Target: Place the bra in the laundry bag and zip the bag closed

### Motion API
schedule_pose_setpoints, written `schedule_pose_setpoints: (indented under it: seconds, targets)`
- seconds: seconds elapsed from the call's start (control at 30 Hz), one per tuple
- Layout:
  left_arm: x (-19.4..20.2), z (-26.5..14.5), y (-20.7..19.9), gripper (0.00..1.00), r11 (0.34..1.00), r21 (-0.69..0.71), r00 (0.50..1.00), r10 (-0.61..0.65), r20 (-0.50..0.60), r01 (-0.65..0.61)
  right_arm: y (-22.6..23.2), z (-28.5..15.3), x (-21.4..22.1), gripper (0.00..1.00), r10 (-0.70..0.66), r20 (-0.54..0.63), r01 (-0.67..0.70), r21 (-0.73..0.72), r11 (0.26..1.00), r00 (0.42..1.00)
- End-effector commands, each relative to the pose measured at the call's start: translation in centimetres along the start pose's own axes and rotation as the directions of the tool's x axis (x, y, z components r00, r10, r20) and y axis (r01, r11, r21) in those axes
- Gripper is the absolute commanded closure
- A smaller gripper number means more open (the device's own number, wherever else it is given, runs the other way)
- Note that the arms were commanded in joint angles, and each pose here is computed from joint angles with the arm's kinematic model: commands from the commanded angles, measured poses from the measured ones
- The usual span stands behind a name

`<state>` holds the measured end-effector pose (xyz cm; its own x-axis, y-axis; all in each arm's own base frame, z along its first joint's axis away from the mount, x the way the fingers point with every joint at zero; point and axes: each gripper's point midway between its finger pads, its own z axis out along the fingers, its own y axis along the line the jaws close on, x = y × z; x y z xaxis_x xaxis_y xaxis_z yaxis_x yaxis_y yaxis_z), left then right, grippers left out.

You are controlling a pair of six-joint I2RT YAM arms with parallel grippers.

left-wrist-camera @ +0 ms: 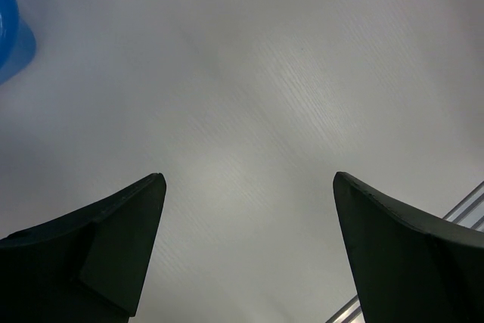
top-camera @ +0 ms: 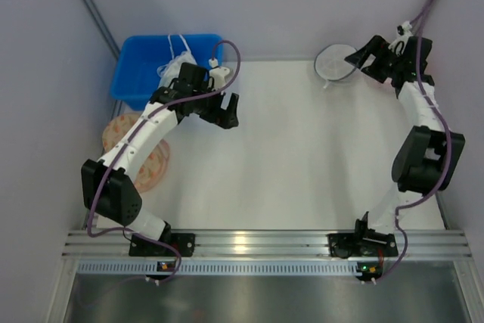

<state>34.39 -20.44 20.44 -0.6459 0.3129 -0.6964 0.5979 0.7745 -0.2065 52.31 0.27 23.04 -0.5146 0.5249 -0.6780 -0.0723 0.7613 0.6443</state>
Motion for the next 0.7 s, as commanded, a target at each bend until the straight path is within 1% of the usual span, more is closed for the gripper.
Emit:
schedule_pose_setpoints:
  seconds: [0.0,0.07,0.1,0.13,0.17,0.2,0.23,0.27,0.3,0.33,0.37,0.4,0.43,0.47,0.53,0.63,0.67]
  targets:
    - [0.3,-0.7,-0.6,0.02,0.994,0.046,0.995,-0.098,-0.020,0.099,2.1,-5.4,1.6,0.05,-0.153,-0.083,0.151,-0.034,0.988,0.985]
    - [0.9,-0.9,-0.4,0.02,0.991,0.055,0.992,-0.125,-0.024,0.126,2.2,-7.0,4.5,0.02,-0.181,-0.166,0.176,-0.049,0.983,0.969]
    - [1.2,-1.0,-0.1,0.02,0.990,0.046,0.991,-0.133,-0.029,0.134,3.7,-8.6,5.0,0.02,-0.224,-0.167,0.212,-0.085,0.973,0.960]
    - [1.5,-0.9,0.0,0.02,0.990,0.038,0.990,-0.136,-0.032,0.137,3.7,-9.4,6.5,0.01,-0.241,-0.200,0.227,-0.090,0.970,0.950]
    - [1.7,-0.9,0.2,0.02,0.990,0.029,0.990,-0.134,-0.036,0.135,4.1,-10.0,7.6,0.01,-0.317,-0.216,0.299,-0.110,0.948,0.924]
    - [2.4,-0.8,0.6,0.02,0.991,0.009,0.989,-0.136,-0.049,0.137,4.8,-11.6,9.5,0.01,-0.329,-0.246,0.308,-0.119,0.944,0.912]
    - [2.7,-0.7,0.7,0.02,0.991,0.006,0.990,-0.130,-0.054,0.131,5.2,-12.3,10.6,0.00,-0.373,-0.256,0.347,-0.142,0.927,0.892]
    - [3.0,-0.9,0.6,0.02,0.993,0.009,0.991,-0.121,-0.056,0.122,6.0,-12.8,12.2,0.01,-0.420,-0.275,0.383,-0.181,0.906,0.865]
    - [3.6,-0.7,0.3,0.02,0.992,0.029,0.991,-0.117,-0.070,0.119,6.1,-13.9,14.0,0.01,-0.440,-0.295,0.403,-0.182,0.897,0.848]
    - [3.9,-0.8,0.1,0.02,0.992,0.035,0.990,-0.118,-0.073,0.121,6.4,-14.2,15.2,0.00,-0.468,-0.311,0.427,-0.191,0.884,0.828]
    - [3.9,-1.1,0.0,0.02,0.992,0.036,0.991,-0.115,-0.065,0.117,7.5,-14.6,16.7,0.01,-0.524,-0.311,0.479,-0.211,0.852,0.793]
    - [4.0,-1.3,0.2,0.02,0.995,0.028,0.994,-0.089,-0.060,0.091,7.4,-14.6,19.0,0.01,-0.536,-0.349,0.481,-0.236,0.844,0.769]
    - [4.5,-1.4,0.3,0.02,0.997,0.020,0.995,-0.073,-0.064,0.074,7.8,-14.7,20.0,0.01,-0.557,-0.352,0.496,-0.254,0.830,0.752]
    - [4.5,-1.9,0.5,0.02,0.998,0.004,0.997,-0.061,-0.052,0.061,8.7,-14.7,21.5,0.01,-0.587,-0.363,0.510,-0.293,0.809,0.723]
    - [4.6,-2.8,1.2,0.02,0.998,-0.056,0.999,-0.026,-0.035,0.024,9.0,-14.9,22.3,0.00,-0.617,-0.363,0.536,-0.305,0.787,0.698]
    - [4.7,-4.3,1.4,0.02,0.996,-0.087,1.000,0.022,-0.005,-0.022,8.7,-15.1,21.7,0.01,-0.645,-0.375,0.576,-0.290,0.764,0.666]
    - [4.5,-4.6,1.4,0.02,0.995,-0.093,1.000,0.027,0.006,-0.026,8.2,-15.4,22.0,0.01,-0.648,-0.400,0.580,-0.291,0.760,0.648]
